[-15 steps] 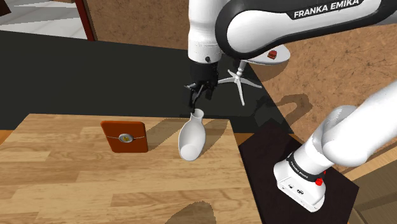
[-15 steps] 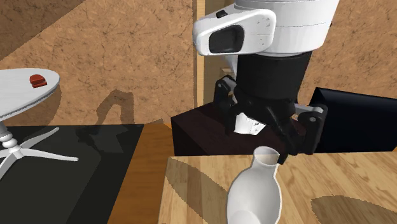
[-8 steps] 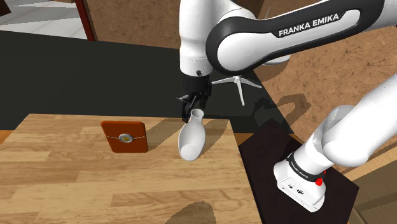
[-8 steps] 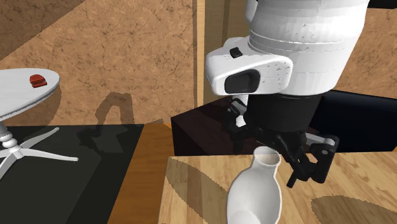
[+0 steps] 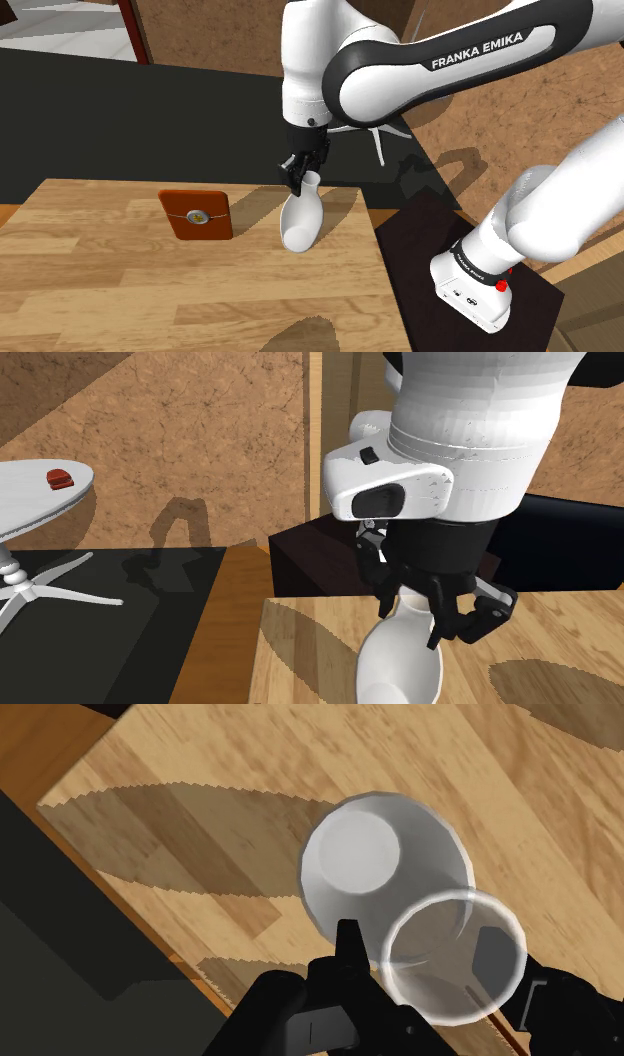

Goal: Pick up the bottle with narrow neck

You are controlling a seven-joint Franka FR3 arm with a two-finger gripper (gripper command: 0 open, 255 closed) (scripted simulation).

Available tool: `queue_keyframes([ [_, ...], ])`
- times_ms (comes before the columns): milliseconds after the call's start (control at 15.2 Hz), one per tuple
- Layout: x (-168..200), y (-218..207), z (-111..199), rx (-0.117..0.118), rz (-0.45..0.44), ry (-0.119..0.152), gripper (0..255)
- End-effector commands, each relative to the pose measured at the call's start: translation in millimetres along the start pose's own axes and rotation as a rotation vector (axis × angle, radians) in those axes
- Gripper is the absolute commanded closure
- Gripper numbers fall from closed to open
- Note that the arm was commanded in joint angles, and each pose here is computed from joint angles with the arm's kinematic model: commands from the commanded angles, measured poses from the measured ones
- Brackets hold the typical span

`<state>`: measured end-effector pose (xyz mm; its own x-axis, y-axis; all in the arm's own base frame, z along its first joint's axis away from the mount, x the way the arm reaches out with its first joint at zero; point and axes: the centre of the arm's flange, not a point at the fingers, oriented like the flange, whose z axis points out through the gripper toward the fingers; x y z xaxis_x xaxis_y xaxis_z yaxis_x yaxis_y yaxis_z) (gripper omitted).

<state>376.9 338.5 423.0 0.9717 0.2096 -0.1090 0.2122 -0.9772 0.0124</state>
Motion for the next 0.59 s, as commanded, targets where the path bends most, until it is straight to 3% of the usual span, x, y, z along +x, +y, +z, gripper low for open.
queue_keyframes([
  [0, 0, 0, 1, -0.001, 0.000, -0.002, 255],
  [264, 0, 0, 1, -0.001, 0.000, -0.002, 255],
  [528, -2, 1, -20, -0.001, 0.000, -0.002, 255],
])
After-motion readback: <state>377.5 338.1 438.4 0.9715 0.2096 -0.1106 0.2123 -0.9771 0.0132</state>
